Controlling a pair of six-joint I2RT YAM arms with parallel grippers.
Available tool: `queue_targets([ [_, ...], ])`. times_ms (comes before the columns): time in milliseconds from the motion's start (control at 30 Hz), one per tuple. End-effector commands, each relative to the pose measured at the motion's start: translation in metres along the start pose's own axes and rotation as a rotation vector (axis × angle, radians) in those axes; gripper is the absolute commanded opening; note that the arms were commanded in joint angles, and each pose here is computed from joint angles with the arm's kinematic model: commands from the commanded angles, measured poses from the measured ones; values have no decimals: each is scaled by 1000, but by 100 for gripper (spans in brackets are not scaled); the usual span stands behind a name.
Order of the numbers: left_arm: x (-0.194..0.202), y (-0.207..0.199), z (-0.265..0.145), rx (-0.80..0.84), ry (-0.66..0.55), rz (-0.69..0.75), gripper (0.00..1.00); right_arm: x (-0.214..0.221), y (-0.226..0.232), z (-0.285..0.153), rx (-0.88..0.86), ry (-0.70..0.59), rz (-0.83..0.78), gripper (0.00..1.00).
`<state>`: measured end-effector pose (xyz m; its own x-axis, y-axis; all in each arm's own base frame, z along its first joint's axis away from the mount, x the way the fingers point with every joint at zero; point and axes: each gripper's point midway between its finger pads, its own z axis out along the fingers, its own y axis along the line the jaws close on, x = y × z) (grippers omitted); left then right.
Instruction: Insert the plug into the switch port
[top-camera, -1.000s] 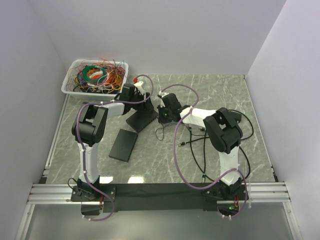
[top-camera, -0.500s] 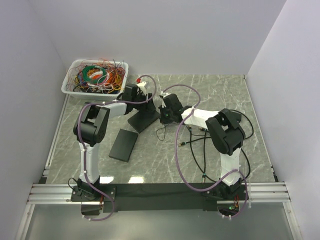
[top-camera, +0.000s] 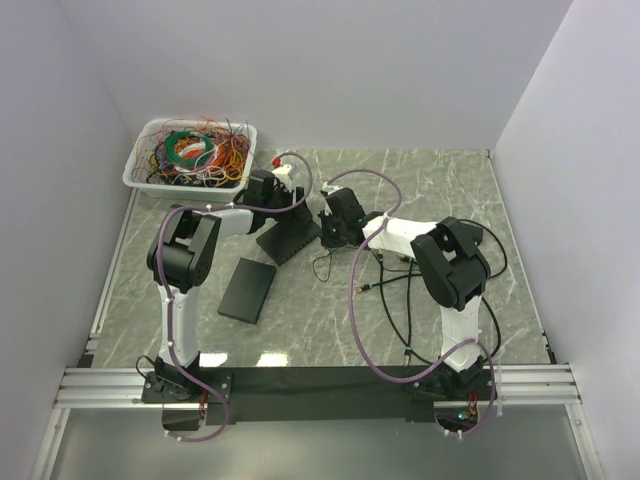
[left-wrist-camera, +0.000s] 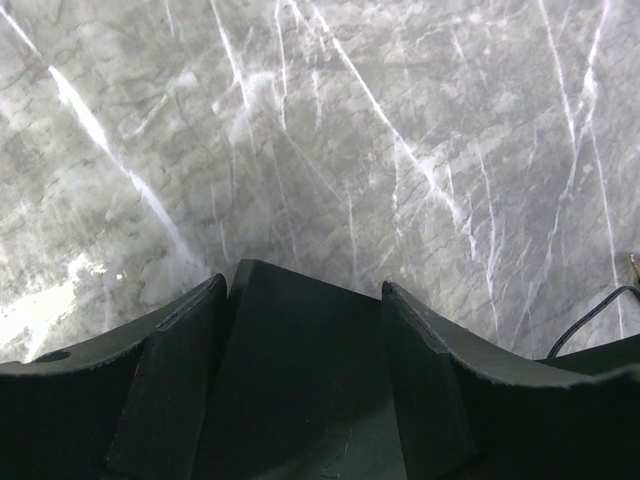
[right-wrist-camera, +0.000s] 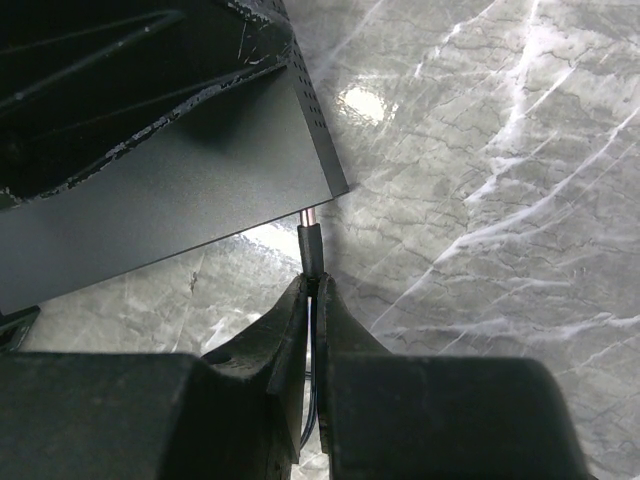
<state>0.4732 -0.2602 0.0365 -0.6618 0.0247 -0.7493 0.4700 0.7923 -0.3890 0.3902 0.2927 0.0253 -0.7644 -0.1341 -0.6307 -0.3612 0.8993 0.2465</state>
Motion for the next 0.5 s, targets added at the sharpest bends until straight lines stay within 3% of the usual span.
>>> queue_targets([
  [0,96,-43,2,154,262,-104,67,-49,8,-1,-20,-181,17,0],
  [267,114,-60,3,205,289,-65,68,-63,6,-2,3,-202,-15,0],
  [467,128,-78,-3,335,305,-68,67,-72,10,-5,-10,-203,-112,0],
])
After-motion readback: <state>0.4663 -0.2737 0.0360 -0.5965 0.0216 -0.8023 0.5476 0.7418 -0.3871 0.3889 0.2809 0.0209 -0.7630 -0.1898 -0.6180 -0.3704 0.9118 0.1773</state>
